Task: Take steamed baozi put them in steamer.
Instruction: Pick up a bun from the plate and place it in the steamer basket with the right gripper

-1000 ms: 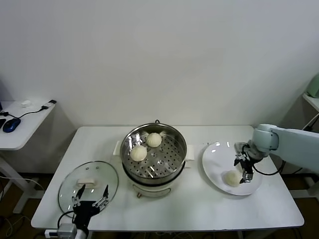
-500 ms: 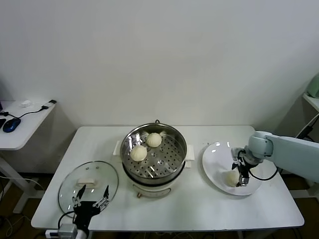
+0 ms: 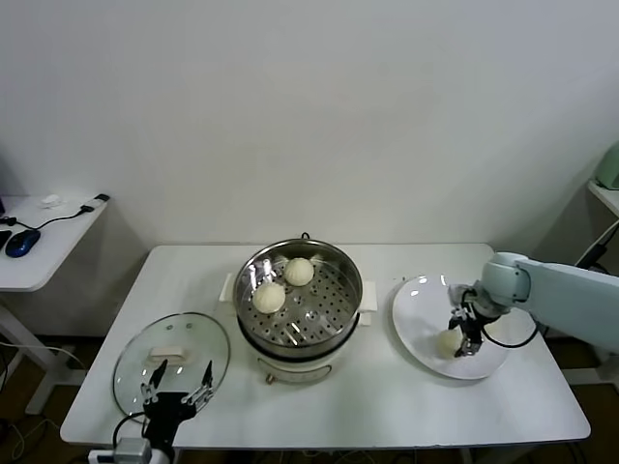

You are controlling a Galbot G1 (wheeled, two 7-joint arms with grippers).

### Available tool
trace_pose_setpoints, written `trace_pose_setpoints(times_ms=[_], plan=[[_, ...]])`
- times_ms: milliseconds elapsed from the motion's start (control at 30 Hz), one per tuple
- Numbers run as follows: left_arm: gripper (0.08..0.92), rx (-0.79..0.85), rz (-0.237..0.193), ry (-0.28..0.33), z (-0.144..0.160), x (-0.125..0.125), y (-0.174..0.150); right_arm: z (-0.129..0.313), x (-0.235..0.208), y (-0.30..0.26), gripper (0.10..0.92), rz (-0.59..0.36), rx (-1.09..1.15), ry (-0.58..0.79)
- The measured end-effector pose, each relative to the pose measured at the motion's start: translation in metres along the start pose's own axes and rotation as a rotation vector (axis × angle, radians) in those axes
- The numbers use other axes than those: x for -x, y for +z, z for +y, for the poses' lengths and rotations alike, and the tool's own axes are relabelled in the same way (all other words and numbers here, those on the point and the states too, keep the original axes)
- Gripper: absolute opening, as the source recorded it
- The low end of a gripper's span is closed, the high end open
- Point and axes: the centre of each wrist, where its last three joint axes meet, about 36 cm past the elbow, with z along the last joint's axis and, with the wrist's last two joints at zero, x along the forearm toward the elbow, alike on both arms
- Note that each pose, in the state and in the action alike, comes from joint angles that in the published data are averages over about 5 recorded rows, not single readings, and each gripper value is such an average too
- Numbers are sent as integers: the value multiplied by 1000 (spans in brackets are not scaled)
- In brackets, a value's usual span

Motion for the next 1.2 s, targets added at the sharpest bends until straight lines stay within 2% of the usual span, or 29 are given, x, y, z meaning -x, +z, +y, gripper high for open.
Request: trace_pose_setpoints(times_ms=[167, 367, 500, 633, 867, 1200], plan=[[823, 4, -3, 4, 0, -3, -2, -27, -53, -23, 653, -14, -91, 45], [823, 5, -11, 9, 1, -4, -5, -56, -141, -81, 653, -61, -270, 127], [823, 4, -14, 12, 0, -3, -6, -61, -191, -132, 653, -102, -437, 161], [823, 4, -15, 15, -1, -2, -7, -52, -218, -188, 653, -130, -646, 154], [823, 4, -11, 13, -1, 2, -7, -32, -219, -276, 653, -126, -1036, 99], [823, 4, -2, 3, 2, 5, -4, -9, -168, -354, 653, -100, -1374, -4]])
